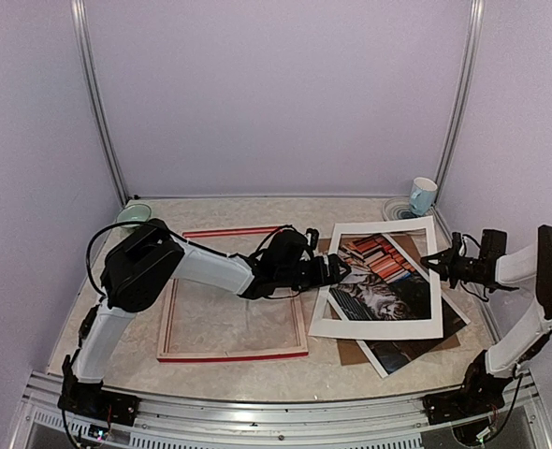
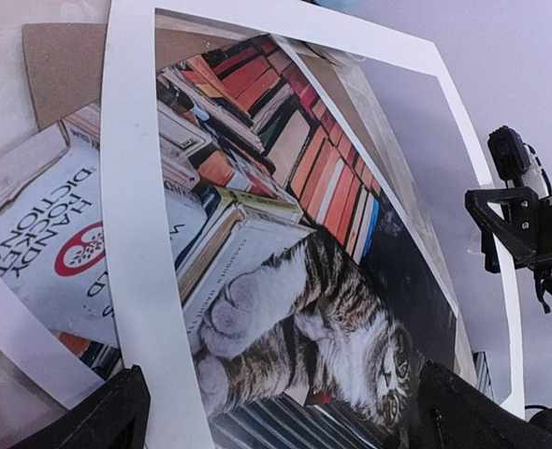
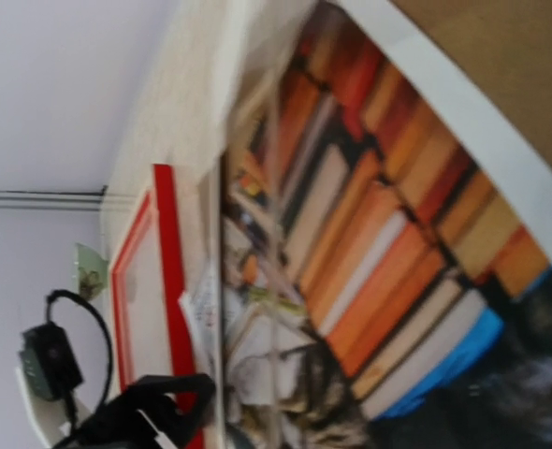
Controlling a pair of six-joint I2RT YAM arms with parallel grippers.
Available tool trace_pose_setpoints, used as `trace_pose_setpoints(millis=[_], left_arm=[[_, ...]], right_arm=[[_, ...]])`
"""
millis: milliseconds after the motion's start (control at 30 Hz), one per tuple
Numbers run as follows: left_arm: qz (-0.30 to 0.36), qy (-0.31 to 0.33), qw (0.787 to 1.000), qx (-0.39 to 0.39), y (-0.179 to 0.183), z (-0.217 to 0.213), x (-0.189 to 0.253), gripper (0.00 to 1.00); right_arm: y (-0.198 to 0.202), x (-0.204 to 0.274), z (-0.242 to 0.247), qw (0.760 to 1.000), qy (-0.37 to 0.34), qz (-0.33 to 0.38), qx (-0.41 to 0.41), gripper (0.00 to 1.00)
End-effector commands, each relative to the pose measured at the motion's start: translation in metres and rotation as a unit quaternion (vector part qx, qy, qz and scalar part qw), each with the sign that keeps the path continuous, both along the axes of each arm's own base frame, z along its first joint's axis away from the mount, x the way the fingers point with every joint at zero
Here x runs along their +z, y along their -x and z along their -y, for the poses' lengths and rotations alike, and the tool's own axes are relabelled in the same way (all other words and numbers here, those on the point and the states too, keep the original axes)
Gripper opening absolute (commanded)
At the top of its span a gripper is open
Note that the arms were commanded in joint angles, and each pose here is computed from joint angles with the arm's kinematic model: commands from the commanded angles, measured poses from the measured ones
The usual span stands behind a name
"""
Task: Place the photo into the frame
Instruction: Pick up the mat board from the photo, then place the mat board on the glass panel.
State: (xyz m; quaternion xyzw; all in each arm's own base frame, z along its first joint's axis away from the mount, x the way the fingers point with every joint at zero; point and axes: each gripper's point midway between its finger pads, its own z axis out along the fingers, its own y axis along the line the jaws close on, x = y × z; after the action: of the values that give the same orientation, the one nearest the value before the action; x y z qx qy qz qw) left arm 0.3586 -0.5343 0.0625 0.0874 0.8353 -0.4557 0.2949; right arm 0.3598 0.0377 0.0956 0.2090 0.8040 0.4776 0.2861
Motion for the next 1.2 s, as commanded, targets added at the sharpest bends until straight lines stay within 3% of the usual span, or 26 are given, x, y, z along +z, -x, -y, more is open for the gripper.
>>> trace_pose_setpoints(millis=[0, 200, 433, 633, 867, 1033, 1167], left_arm=[[0.025, 0.025, 0.999, 0.013, -0.005, -0.012, 0.044, 0.99], [0.081, 0.041, 0.995, 0.035, -0.008, -0.031, 0.103, 0.99], [0.127, 0.02, 0.988, 0.086, -0.014, -0.075, 0.152, 0.99], [0.119, -0.025, 0.975, 0.183, -0.029, -0.164, 0.147, 0.99], [0.111, -0.071, 0.946, 0.295, -0.027, -0.278, 0.138, 0.99], [0.118, -0.084, 0.924, 0.355, -0.01, -0.333, 0.147, 0.99], [0.113, -0.08, 0.908, 0.396, 0.002, -0.369, 0.152, 0.99]], right_arm=[[-0.004, 0.042, -0.006, 0.999, -0.01, 0.046, 0.012, 0.0], [-0.004, 0.093, -0.02, 0.995, -0.017, 0.096, 0.026, 0.0], [-0.005, 0.18, -0.071, 0.979, -0.02, 0.185, 0.081, 0.0], [0.007, 0.254, -0.153, 0.953, -0.044, 0.249, 0.168, 0.0], [0.042, 0.325, -0.238, 0.906, -0.097, 0.308, 0.272, 0.0], [0.045, 0.334, -0.246, 0.9, -0.124, 0.31, 0.279, 0.0], [0.018, 0.287, -0.252, 0.926, -0.086, 0.265, 0.257, 0.0]])
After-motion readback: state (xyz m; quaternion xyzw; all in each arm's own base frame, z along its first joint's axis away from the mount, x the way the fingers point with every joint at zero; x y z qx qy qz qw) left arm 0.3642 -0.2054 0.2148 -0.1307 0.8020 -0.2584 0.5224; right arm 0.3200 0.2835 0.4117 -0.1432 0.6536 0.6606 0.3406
